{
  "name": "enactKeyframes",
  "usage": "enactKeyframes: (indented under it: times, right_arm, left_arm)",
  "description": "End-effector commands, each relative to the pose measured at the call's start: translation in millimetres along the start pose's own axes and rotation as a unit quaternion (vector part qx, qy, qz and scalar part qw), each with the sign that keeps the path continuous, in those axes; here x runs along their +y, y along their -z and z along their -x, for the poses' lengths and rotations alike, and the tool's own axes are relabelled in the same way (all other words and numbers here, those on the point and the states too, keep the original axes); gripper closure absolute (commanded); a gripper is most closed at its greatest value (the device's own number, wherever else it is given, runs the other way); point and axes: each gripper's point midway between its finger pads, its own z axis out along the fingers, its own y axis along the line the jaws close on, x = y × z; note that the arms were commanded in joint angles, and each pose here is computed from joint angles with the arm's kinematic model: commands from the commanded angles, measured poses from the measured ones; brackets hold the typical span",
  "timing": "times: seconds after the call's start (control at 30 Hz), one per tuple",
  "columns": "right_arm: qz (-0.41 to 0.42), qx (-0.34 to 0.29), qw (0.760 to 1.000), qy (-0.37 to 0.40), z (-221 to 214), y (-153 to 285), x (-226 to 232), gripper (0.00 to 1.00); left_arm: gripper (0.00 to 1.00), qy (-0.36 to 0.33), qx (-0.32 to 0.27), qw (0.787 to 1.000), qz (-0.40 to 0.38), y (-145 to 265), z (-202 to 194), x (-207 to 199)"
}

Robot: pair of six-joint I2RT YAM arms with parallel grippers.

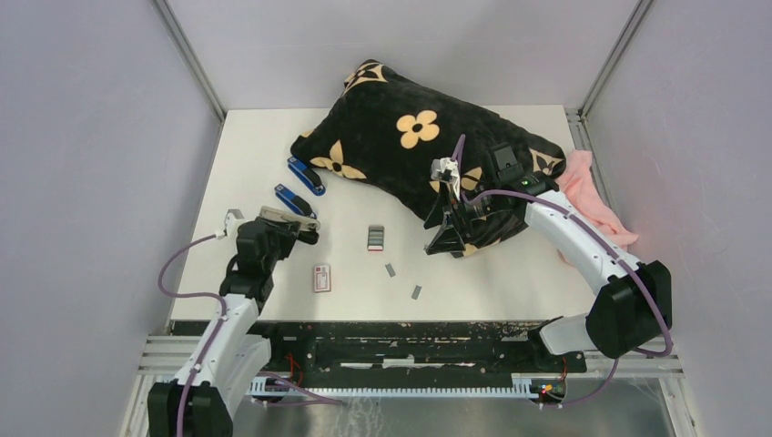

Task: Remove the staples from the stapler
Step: Place the stapler at the center of the board.

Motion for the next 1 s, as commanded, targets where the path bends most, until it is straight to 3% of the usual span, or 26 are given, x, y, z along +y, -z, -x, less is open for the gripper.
enactKeyframes:
  times: [0.0,0.13,0.27,0.5,0.63,0.8,0.97]
  right_arm:
    - [-0.002,-0.014,0.999,0.033,18,4,0,0.13]
    - [-0.004,-0.016,0.999,0.035,20,6,1,0.13]
    - [-0.004,-0.016,0.999,0.035,19,6,1,0.13]
    - [0.0,-0.014,0.999,0.034,17,5,1,0.13]
    - [0.001,-0.013,0.999,0.034,16,5,1,0.13]
    - [0.0,-0.013,0.999,0.035,16,5,0,0.13]
    - [0.0,-0.011,0.999,0.033,15,5,0,0.13]
  left_arm:
    - [0.96,0.044,-0.051,0.998,0.013,-3,28,-10]
    - [0.96,0.08,-0.039,0.996,0.027,-14,30,-5]
    - [0.93,0.11,-0.068,0.99,0.062,-22,48,8]
    - [0.8,0.137,-0.069,0.974,0.169,-47,52,44]
    - [0.66,0.137,-0.052,0.971,0.187,-59,49,47]
    - [0.47,0.145,-0.074,0.967,0.196,-60,58,50]
    - [0.37,0.149,-0.084,0.964,0.202,-57,62,52]
